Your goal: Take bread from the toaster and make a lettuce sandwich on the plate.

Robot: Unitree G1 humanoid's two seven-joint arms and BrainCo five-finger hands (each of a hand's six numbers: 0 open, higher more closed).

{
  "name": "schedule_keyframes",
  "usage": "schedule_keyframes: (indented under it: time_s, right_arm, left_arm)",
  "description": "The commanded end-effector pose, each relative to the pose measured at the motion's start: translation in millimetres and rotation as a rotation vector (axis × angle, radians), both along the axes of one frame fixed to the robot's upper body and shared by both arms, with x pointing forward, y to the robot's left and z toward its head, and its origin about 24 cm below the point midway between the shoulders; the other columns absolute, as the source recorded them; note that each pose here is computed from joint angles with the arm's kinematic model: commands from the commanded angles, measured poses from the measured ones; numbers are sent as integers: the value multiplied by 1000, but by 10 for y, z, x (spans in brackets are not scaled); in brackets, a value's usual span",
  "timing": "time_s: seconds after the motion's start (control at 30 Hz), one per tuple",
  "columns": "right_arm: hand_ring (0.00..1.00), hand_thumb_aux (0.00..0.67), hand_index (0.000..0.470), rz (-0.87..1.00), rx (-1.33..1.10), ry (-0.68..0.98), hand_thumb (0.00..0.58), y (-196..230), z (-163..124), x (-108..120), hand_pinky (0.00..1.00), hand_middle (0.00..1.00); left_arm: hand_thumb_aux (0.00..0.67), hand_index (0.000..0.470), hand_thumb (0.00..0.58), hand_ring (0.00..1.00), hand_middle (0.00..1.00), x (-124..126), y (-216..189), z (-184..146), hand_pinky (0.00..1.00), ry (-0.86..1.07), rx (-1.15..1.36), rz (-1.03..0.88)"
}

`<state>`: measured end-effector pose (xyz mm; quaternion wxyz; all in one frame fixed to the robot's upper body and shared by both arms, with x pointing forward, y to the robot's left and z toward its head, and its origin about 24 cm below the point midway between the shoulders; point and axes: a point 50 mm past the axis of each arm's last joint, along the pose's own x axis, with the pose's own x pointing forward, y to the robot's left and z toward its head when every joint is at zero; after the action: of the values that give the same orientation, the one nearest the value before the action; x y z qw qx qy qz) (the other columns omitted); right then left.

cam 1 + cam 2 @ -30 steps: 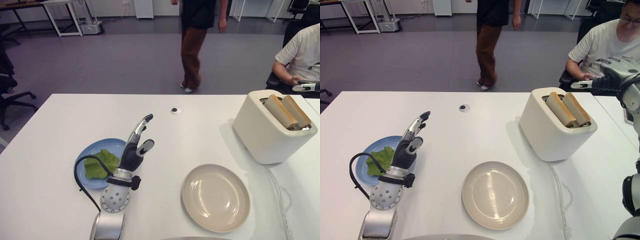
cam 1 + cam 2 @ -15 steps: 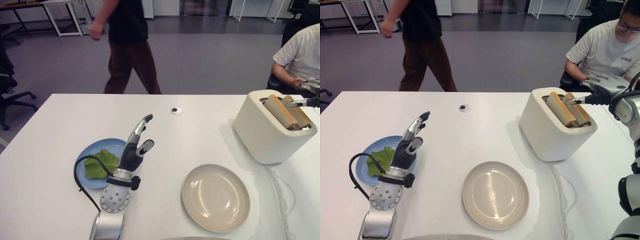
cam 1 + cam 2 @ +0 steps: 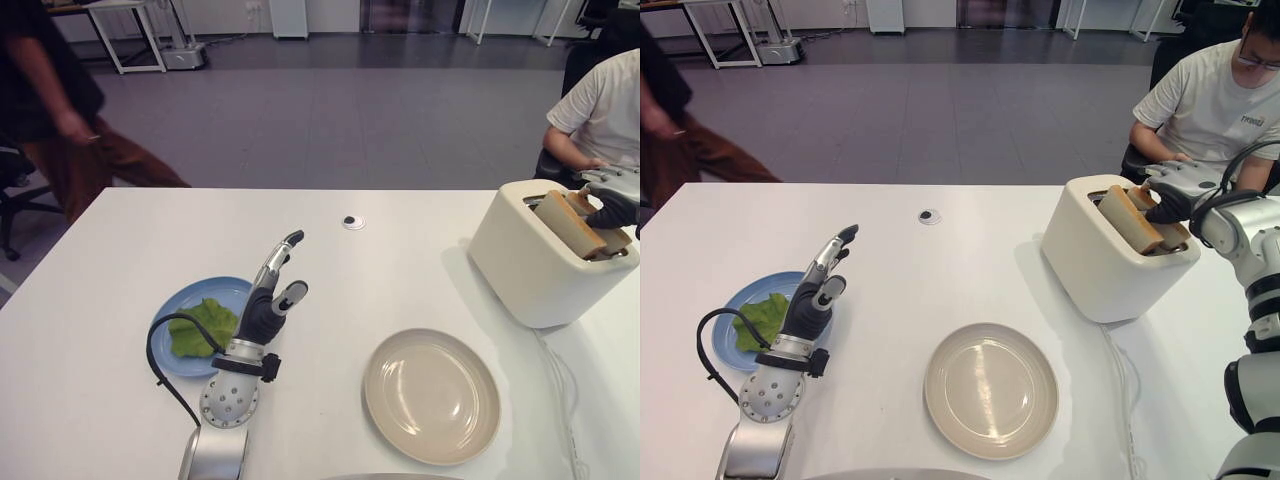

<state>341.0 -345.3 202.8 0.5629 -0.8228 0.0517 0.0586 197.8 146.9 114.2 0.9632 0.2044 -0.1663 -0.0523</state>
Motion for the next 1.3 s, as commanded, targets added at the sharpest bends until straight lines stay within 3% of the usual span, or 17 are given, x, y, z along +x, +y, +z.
schedule_keyframes:
  time_s: [0.03,0.2,0.33,0.43,0.53,0.6,0.73,0.87,1.07,1.3]
  right_arm:
    - [0,670,470,6,11,-70,580,59,141,48,0,0]
    - [0,670,470,36,130,-351,580,136,721,58,0,0]
    - [0,670,470,158,517,-613,580,267,1307,-47,0,0]
    - [0,670,470,271,790,-592,580,433,1435,-91,0,0]
    - [0,670,470,371,1017,-310,580,775,1187,-72,0,0]
    - [0,670,470,419,1122,-41,580,1060,854,-133,0,0]
    - [0,670,470,451,1204,521,580,1592,74,-531,0,0]
    - [0,670,470,429,1119,910,580,1892,-497,-961,0,0]
    - [0,670,470,372,998,1074,580,1951,-865,-1138,0,0]
    - [0,670,470,340,895,1083,580,1811,-936,-1085,0,0]
  left_arm:
    - [0,0,0,0,0,-11,20,-26,0,13,10,15]
    - [0,0,0,0,0,0,17,-29,0,11,12,15]
    - [0,0,0,0,0,4,29,-25,0,9,15,19]
    - [0,0,0,0,0,12,53,-26,0,9,19,27]
    - [0,0,0,0,0,18,81,-20,0,6,28,42]
    - [0,0,0,0,0,29,100,-16,0,2,58,49]
    - [0,0,0,0,0,68,198,20,0,-14,90,81]
    - [0,0,0,0,0,78,274,47,0,-23,109,106]
    - [0,0,0,0,0,64,287,52,0,-23,117,113]
    - [0,0,0,0,0,46,288,51,0,-24,118,119]
